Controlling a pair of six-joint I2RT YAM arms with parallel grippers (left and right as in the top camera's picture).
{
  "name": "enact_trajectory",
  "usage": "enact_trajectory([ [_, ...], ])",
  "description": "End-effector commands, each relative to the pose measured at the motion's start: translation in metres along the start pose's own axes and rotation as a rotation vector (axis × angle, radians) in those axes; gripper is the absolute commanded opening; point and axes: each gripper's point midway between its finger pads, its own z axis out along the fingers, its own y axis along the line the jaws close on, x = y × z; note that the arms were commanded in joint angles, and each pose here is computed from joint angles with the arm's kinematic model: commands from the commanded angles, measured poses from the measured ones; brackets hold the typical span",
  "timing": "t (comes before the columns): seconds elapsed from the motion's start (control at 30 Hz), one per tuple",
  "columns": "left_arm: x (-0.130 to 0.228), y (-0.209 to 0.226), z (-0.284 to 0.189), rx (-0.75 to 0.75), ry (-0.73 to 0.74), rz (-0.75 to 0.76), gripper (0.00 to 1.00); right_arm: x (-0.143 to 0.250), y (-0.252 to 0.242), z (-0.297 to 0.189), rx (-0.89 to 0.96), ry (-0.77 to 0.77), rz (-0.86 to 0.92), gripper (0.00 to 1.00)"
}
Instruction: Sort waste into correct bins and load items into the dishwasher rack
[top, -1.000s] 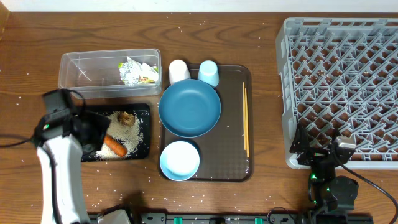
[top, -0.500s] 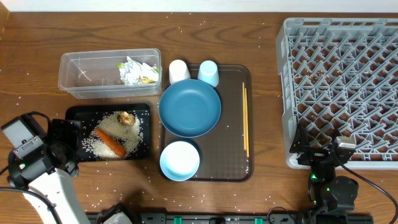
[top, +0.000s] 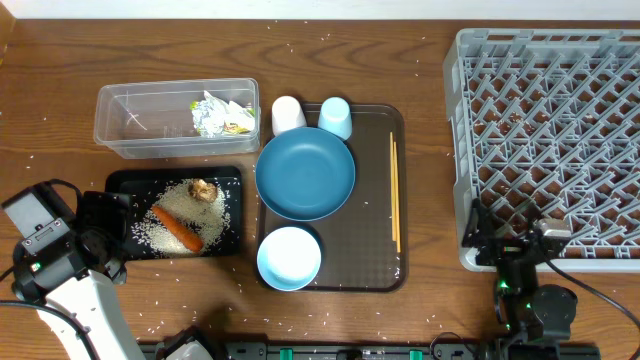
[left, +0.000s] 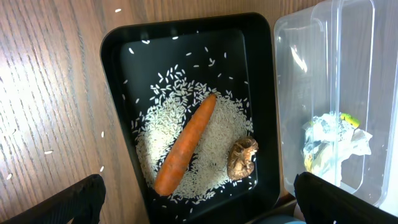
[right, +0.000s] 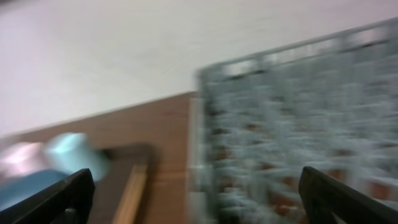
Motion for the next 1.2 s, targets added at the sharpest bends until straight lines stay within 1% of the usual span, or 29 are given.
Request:
enact_trajectory([
  [0.0,-0.005,0.000,-0.002,-0.009,-0.017,0.009,0.98,0.016,0.067,-0.015,-0.383,0.179,0.340,0.99],
  [0.03,-0.005,0.000,-0.002,-0.009,-0.017,0.009,0.98,0.025,0.092,-0.030,-0.517,0.302,0.470,0.99],
  [0.07,-0.005,0.000,-0.002,-0.009,-0.017,0.009,0.98,0.033,0.108,-0.043,-0.608,0.414,0.553,0.99],
  [0.1,-0.005,0.000,-0.002,-0.009,-0.017,0.009,0.98,0.038,0.118,-0.054,-0.665,0.493,0.602,0.99],
  [0.27,-0.005,0.000,-0.002,-0.009,-0.017,0.009,0.98,0.035,0.122,-0.057,-0.666,0.540,0.715,0.99],
  [0.37,-0.005,0.000,-0.002,-0.009,-0.017,0.009,0.98,0.014,0.133,-0.064,-0.761,0.476,0.663,0.99],
  [0.5,-0.005,0.000,-0.002,-0.009,-0.017,0.009,0.98,-0.034,0.147,-0.075,-0.877,0.305,0.638,0.99],
  [0.6,-0.005,0.000,-0.002,-0.009,-0.017,0.009,0.98,-0.061,0.151,-0.079,-0.892,0.200,0.603,0.99],
  [0.67,-0.005,0.000,-0.002,-0.009,-0.017,0.009,0.98,-0.068,0.150,-0.076,-0.862,0.154,0.521,0.99],
  [0.73,-0.005,0.000,-0.002,-0.009,-0.017,0.009,0.98,-0.068,0.145,-0.066,-0.794,0.174,0.498,0.99],
  [0.8,-0.005,0.000,-0.002,-0.009,-0.017,0.009,0.98,-0.075,0.147,-0.060,-0.768,0.189,0.447,0.99],
  [1.0,-0.005,0.000,-0.002,-0.009,-0.017,0.009,0.98,-0.119,0.165,-0.037,-0.775,0.214,0.269,0.99],
  [1.1,-0.005,0.000,-0.002,-0.009,-0.017,0.009,0.98,-0.132,0.167,-0.017,-0.739,0.272,0.194,0.99],
  [1.17,-0.005,0.000,-0.002,-0.009,-0.017,0.009,0.98,-0.135,0.164,-0.002,-0.678,0.326,0.157,0.99],
])
